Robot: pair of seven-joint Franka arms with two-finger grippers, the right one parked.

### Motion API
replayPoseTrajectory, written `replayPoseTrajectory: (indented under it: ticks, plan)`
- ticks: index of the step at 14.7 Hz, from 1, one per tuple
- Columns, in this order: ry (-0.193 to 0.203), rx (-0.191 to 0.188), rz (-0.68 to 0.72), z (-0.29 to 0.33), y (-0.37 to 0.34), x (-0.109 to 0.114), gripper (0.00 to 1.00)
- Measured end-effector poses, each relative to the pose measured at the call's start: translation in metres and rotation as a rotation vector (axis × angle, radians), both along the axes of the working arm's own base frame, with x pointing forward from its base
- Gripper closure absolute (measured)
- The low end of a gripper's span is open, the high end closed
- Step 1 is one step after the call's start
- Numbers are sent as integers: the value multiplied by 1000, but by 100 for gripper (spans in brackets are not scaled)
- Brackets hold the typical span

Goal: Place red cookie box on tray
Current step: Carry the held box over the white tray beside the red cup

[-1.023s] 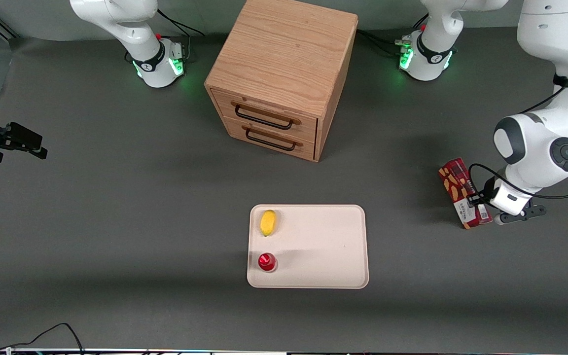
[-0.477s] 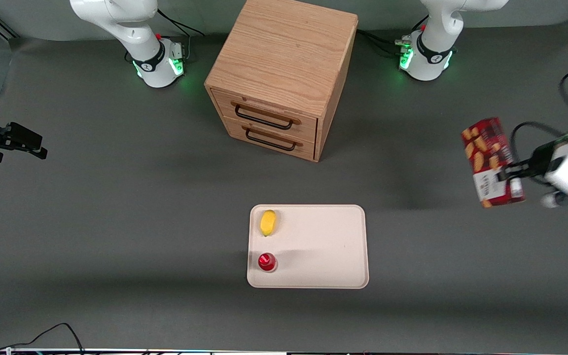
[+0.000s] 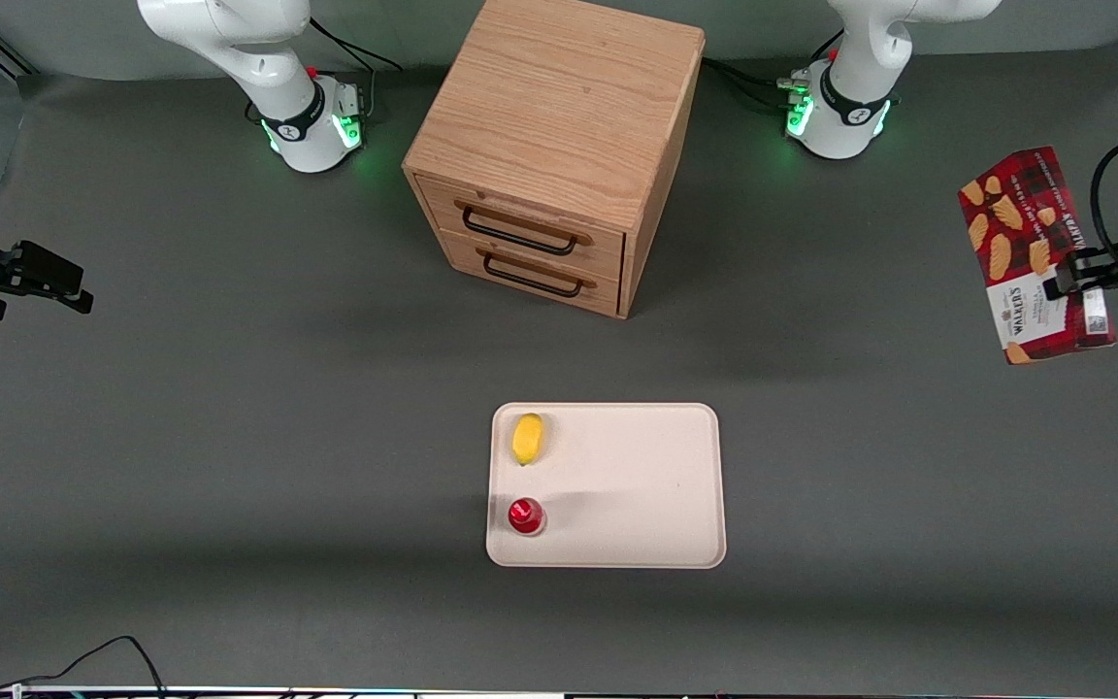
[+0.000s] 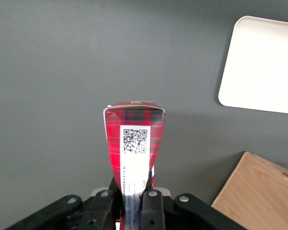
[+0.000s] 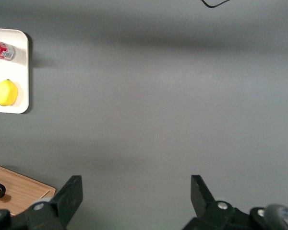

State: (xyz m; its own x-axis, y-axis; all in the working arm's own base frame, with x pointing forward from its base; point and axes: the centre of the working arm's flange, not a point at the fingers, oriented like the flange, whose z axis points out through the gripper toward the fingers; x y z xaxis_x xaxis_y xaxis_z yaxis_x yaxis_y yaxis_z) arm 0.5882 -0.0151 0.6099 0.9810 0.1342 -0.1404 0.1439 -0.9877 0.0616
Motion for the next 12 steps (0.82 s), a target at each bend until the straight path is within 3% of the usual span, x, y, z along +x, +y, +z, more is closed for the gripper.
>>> replayPoseTrajectory:
  ticks: [3,8,12]
  plan:
    - [31,16,74,-26,-94,15,81]
    - [-34,-37,250,-95,-260,52,81]
    - [-92,-84,313,-184,-287,100,81]
